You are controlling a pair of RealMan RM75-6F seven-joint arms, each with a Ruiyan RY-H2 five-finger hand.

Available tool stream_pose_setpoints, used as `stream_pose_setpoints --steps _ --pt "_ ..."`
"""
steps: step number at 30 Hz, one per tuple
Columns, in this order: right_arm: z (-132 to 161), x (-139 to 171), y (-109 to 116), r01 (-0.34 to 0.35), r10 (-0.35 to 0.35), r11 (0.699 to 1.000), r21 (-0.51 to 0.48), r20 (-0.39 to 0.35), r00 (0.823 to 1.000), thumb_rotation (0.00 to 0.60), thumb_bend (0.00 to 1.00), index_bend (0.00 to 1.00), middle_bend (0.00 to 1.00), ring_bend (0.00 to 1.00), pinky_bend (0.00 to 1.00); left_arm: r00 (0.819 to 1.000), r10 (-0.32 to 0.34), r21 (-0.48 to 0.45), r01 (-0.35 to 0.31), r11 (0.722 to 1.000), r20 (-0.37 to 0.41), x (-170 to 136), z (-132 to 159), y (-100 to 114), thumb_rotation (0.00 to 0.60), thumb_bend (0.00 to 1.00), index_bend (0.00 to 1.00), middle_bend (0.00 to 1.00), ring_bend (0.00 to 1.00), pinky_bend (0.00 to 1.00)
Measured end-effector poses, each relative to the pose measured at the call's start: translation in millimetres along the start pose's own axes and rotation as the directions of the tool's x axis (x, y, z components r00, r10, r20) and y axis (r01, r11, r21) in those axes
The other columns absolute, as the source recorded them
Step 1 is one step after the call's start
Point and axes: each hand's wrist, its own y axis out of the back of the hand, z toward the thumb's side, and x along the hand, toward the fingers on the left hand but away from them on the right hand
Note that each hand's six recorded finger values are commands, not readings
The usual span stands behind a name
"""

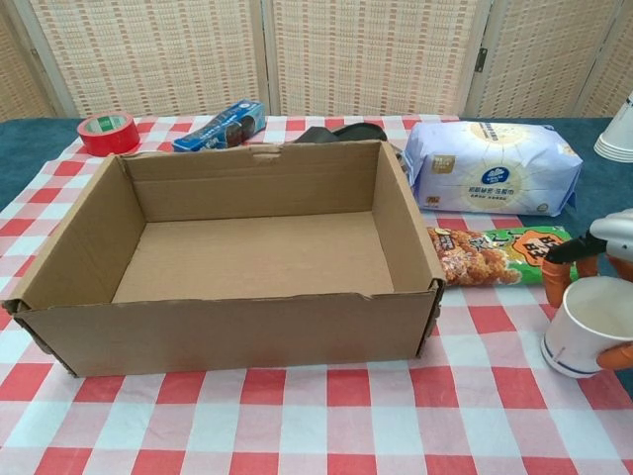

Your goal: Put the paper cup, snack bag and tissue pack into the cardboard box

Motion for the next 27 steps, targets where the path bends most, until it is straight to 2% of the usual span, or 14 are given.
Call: stream_pose_setpoints --steps 6,12,17,22,27 --pt "-4.1 6.0 30.4 0.066 -0.066 0.998 0.006 0.012 0.998 0.600 0.10 0.79 0.47 0.50 0.71 1.000 -0.005 0.002 0.005 1.000 0.003 0.6 0.9 -1.2 0.600 0.22 0.00 0.00 0.00 0.00" --pt "0.9 1.1 79.8 0.179 -0.179 0.983 0.039 0.000 0.984 0.600 0.10 0.79 0.48 0.51 0.72 1.000 -0.009 0.007 0.009 1.000 0.007 0.3 2.5 -2.4 0.600 0.22 0.00 0.00 0.00 0.00" --pt "27.9 -14.3 123.2 0.282 -0.275 0.955 0.092 -0.089 0.957 0.600 0.10 0.78 0.48 0.51 0.72 1.000 -0.011 0.008 0.011 1.000 0.002 0.6 1.9 -2.7 0.600 0.22 0.00 0.00 0.00 0.00" --pt "63.1 -36.1 163.1 0.361 -0.341 0.929 0.080 -0.191 0.921 0.600 0.10 0.78 0.48 0.51 0.72 1.000 -0.015 0.010 0.015 1.000 0.002 1.8 1.9 -3.9 0.600 0.22 0.00 0.00 0.00 0.00" --pt "100.6 -60.7 175.3 0.377 -0.355 0.926 0.026 -0.279 0.892 0.600 0.10 0.77 0.48 0.51 0.72 1.000 -0.023 0.018 0.023 1.000 -0.002 2.5 1.4 -6.0 0.600 0.22 0.00 0.00 0.00 0.00"
